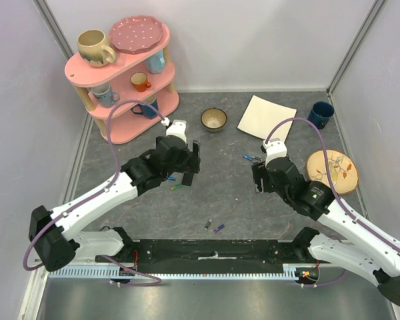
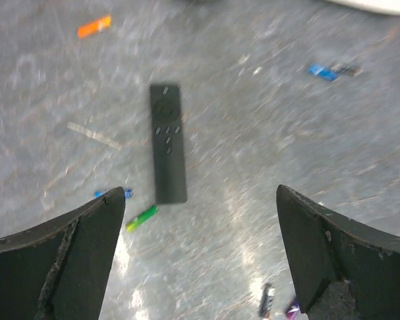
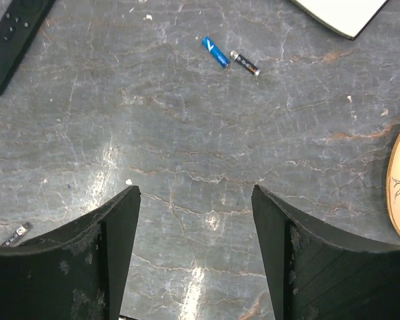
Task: Load the batteries into the remote control
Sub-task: Reset both arms
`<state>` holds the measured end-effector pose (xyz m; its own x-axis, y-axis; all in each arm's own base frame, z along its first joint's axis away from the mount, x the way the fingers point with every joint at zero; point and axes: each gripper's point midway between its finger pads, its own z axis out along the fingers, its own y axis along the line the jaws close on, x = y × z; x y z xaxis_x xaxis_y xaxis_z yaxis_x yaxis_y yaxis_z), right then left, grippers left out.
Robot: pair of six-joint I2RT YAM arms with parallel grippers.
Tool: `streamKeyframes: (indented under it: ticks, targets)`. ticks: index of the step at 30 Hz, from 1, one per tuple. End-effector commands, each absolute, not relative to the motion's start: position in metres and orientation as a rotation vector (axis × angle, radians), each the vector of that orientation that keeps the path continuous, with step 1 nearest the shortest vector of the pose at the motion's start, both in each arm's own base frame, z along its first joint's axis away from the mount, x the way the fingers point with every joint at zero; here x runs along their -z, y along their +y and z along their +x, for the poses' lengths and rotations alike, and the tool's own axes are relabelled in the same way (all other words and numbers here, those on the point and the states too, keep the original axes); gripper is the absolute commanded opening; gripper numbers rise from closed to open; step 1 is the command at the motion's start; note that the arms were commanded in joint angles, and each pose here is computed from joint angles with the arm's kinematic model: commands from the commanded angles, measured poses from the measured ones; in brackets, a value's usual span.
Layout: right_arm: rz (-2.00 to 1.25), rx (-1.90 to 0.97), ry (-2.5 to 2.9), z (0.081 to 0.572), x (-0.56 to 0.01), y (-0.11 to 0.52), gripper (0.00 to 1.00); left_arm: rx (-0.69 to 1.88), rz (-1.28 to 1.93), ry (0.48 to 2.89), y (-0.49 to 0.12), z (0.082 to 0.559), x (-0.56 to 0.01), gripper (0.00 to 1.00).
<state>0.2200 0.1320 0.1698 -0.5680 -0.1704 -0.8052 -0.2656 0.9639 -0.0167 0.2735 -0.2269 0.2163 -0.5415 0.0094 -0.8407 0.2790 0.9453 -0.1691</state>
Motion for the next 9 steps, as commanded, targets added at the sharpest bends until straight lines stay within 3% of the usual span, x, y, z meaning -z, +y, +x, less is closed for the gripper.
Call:
streamKeyframes:
  ticks: [1,9]
  targets:
    - [-0.184,-0.157,2.068,0.234,-0.197,0.129,0.76,0.241,0.056,2.305,-0.207,0.259,-0.161,0.99]
    - [-0.158,-0.184,2.088,0.239,-0.189,0.139,0.76,0.521,0.276,2.261,-0.235,0.233,-0.163,0.99]
